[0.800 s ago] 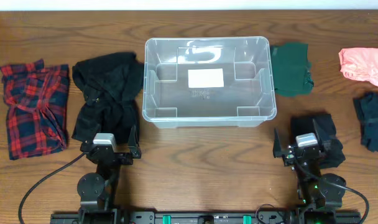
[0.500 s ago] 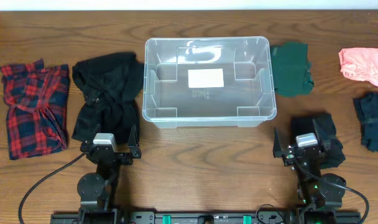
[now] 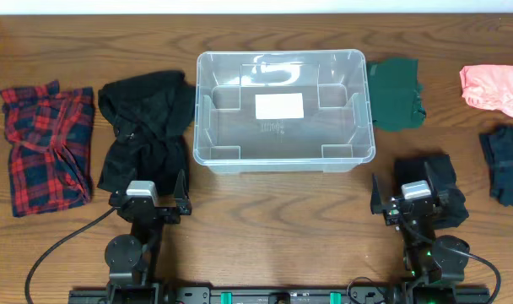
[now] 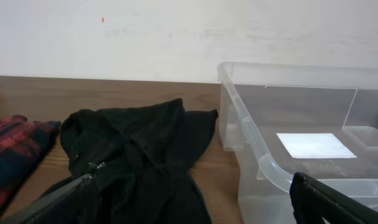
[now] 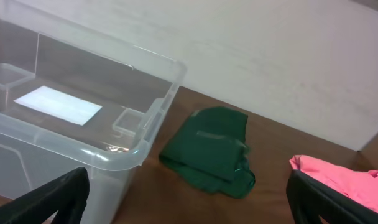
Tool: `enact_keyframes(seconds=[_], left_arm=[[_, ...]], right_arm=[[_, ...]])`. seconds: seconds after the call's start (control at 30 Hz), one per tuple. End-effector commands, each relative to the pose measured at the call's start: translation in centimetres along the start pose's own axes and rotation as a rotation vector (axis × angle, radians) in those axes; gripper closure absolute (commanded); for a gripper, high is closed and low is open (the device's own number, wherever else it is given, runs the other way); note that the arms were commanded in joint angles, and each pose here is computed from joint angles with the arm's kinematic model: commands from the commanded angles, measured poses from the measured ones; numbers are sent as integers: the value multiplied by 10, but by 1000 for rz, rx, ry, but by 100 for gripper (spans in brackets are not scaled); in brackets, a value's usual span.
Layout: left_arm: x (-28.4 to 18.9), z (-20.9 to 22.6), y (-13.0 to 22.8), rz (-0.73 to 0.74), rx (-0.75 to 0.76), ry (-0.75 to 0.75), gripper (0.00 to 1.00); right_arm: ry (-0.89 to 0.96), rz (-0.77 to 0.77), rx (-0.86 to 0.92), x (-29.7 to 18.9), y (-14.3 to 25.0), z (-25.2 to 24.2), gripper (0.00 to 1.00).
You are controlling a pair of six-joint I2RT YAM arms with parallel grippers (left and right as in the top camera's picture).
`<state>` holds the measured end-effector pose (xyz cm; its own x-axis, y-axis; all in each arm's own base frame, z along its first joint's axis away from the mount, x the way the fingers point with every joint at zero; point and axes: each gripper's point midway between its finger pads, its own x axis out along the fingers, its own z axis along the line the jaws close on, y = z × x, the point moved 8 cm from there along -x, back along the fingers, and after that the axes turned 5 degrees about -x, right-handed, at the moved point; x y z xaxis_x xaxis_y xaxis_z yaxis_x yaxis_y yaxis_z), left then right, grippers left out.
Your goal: Pack container
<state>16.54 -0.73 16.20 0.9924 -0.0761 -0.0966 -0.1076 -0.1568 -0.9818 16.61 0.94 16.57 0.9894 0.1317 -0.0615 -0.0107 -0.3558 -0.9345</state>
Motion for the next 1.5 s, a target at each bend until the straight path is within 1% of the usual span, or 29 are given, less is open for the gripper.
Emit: enact_keyframes(seconds=[0.0, 0.77, 0.9, 1.0, 1.13, 1.3, 1.47], left_arm=[[1, 1, 11, 49, -13, 7, 2], [1, 0, 10, 42, -25, 11, 2], [-3, -2, -4, 21, -108, 13, 2], [-6, -5, -24, 25, -128, 5, 2], [-5, -4, -53, 117, -134, -68, 2], [16, 1, -80, 365, -159, -166, 2], [50, 6, -87, 606, -181, -226, 2]], right_arm=[[14, 10, -13, 0, 2, -2, 1], [14, 10, -12, 0, 2, -2, 1], [14, 10, -13, 0, 2, -2, 1], [14, 10, -13, 0, 2, -2, 1], [14, 10, -13, 0, 2, -2, 1], [14, 10, -13, 0, 2, -2, 1], [14, 10, -12, 0, 2, -2, 1]])
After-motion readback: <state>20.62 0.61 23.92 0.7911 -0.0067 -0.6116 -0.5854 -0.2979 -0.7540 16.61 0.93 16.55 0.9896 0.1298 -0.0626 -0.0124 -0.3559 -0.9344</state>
